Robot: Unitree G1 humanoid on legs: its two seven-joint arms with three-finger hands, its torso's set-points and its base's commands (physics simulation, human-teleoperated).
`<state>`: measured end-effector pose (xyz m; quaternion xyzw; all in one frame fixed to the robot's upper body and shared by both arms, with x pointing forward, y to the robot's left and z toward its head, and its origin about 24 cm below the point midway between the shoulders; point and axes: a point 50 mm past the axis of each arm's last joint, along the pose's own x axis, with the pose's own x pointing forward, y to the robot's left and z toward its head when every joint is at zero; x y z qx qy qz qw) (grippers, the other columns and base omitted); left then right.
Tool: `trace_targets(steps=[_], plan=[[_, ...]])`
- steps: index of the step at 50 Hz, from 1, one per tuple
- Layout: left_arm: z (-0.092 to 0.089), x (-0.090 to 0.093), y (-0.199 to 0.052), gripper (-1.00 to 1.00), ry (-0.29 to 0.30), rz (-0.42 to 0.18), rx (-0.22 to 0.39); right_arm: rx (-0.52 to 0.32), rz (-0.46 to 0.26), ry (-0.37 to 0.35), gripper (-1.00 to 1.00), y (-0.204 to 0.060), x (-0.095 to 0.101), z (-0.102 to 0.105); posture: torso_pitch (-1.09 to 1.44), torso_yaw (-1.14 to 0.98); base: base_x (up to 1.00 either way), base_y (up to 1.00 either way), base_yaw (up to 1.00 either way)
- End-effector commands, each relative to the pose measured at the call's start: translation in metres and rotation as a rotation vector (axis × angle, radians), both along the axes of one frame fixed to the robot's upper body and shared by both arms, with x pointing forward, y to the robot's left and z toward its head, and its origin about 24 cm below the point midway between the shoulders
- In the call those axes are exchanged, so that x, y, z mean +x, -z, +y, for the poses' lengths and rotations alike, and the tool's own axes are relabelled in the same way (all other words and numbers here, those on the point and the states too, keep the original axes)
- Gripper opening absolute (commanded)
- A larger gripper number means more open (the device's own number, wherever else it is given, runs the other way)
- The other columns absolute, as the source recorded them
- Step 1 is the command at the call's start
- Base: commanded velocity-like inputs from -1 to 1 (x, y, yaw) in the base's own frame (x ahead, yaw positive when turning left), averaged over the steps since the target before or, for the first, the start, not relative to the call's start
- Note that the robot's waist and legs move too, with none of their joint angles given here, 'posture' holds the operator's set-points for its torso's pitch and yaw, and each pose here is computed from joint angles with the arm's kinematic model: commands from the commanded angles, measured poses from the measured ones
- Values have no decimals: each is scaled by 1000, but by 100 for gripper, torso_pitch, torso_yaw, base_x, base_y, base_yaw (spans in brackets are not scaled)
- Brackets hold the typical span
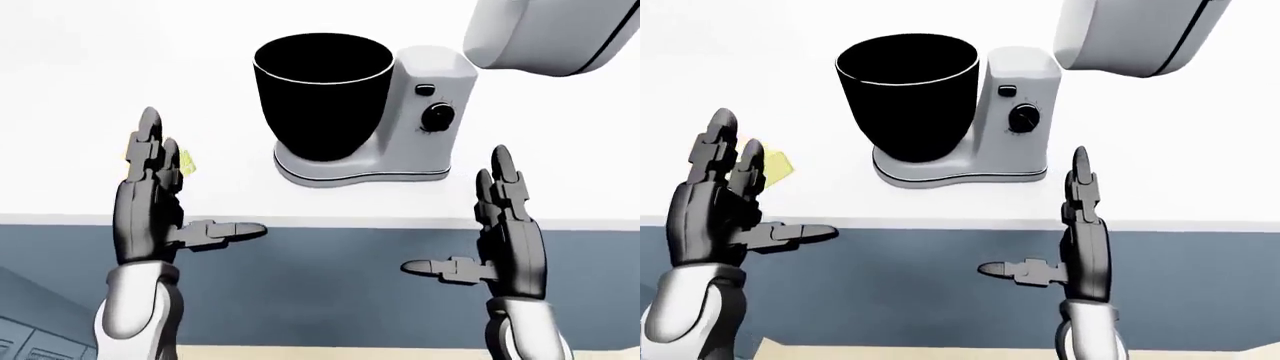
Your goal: Place the cheese in the stand mixer bowl.
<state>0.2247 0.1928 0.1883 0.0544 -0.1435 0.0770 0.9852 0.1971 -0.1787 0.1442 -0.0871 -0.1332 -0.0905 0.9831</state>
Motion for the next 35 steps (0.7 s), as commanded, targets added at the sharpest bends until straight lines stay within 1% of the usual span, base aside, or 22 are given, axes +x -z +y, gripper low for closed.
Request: trace_targets(steps=[1,5,10,12,14,15,18,22,27,30,32,35], plan=[[3,-6,-18,100,-9,-85,15,-14,-76,-7,100,-13,-3,2,0,0,0,0,0],[12,-5,-33,100,-44,-116,22,-14,-75,-12,100,-13,-1,3,0,0,0,0,0],[34,2,-50,100,-126,-153,43,-15,-75,-19,100,-14,1,4,0,0,0,0,0],[44,9,-54,100,-159,-152,55,-16,-75,-25,100,-14,4,6,0,0,0,0,0],[52,13,-57,100,-195,-159,71,-17,-76,-27,100,-15,4,6,0,0,0,0,0],[53,15,-57,100,-204,-156,79,-18,-77,-28,100,-15,4,6,0,0,0,0,0],[64,34,-53,100,-253,-128,123,-20,-81,-31,100,-16,4,7,0,0,0,0,0],[70,51,-46,100,-281,-103,150,-22,-85,-32,100,-18,3,8,0,0,0,0,0],[71,67,-39,100,-291,-70,180,-23,-87,-35,100,-19,3,9,0,0,0,0,0],[71,80,-28,100,-293,-38,210,-22,-89,-35,100,-20,3,9,0,0,0,0,0],[69,84,-22,100,-294,-20,228,-23,-92,-36,100,-20,3,9,0,0,0,0,0],[73,87,-12,100,-305,2,239,-24,-97,-36,100,-20,3,9,0,0,0,0,0]])
